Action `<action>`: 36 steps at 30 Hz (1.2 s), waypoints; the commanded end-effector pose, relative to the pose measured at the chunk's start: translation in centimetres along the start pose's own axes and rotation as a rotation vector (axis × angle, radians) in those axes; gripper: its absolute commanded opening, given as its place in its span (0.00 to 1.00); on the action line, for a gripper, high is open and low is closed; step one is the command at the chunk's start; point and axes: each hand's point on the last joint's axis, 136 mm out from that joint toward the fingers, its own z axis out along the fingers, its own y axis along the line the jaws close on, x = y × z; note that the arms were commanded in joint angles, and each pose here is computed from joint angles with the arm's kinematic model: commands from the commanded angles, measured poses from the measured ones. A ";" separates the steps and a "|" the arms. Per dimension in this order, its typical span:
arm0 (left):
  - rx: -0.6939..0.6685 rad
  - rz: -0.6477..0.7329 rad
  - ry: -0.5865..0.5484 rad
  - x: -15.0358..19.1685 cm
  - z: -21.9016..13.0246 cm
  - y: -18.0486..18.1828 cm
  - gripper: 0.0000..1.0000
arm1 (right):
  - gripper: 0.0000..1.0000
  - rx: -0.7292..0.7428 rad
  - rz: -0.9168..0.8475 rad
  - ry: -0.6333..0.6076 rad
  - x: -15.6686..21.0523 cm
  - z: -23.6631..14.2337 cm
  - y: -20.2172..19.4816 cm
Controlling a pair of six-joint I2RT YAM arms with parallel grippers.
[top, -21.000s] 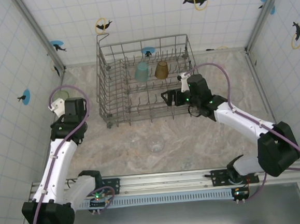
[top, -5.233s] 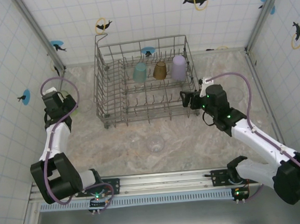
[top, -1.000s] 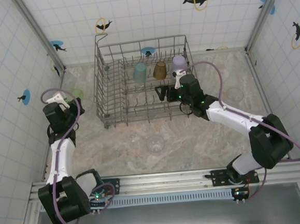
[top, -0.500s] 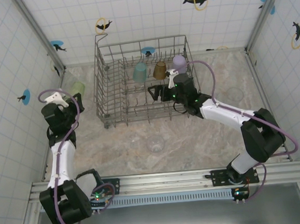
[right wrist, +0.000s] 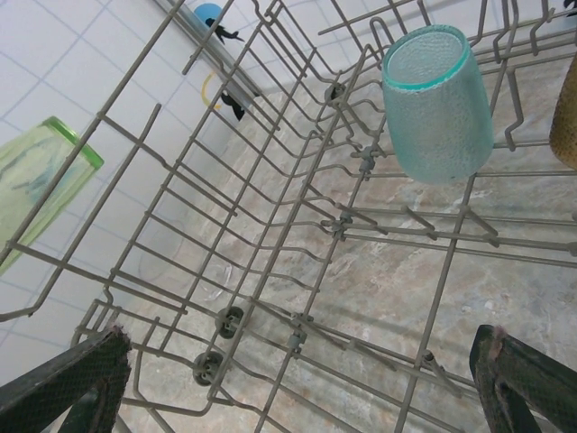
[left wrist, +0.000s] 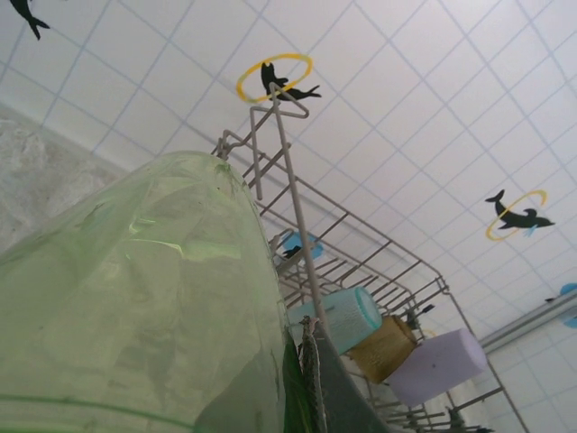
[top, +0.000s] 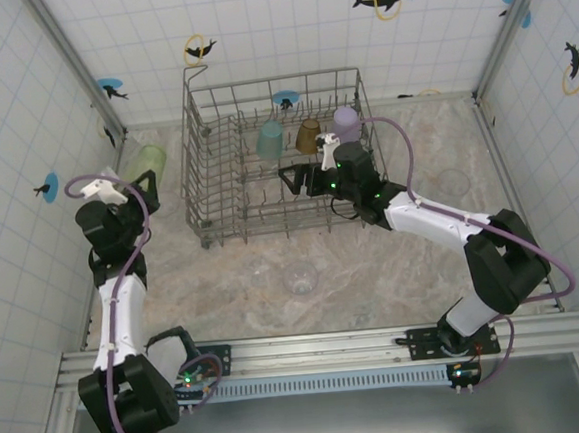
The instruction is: Load the cups into the dish rack
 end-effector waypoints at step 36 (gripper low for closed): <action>0.683 -0.083 0.254 3.3 2.9 -20.0 0.00 | 1.00 -0.174 0.121 -0.159 -4.1 -4.0 0.9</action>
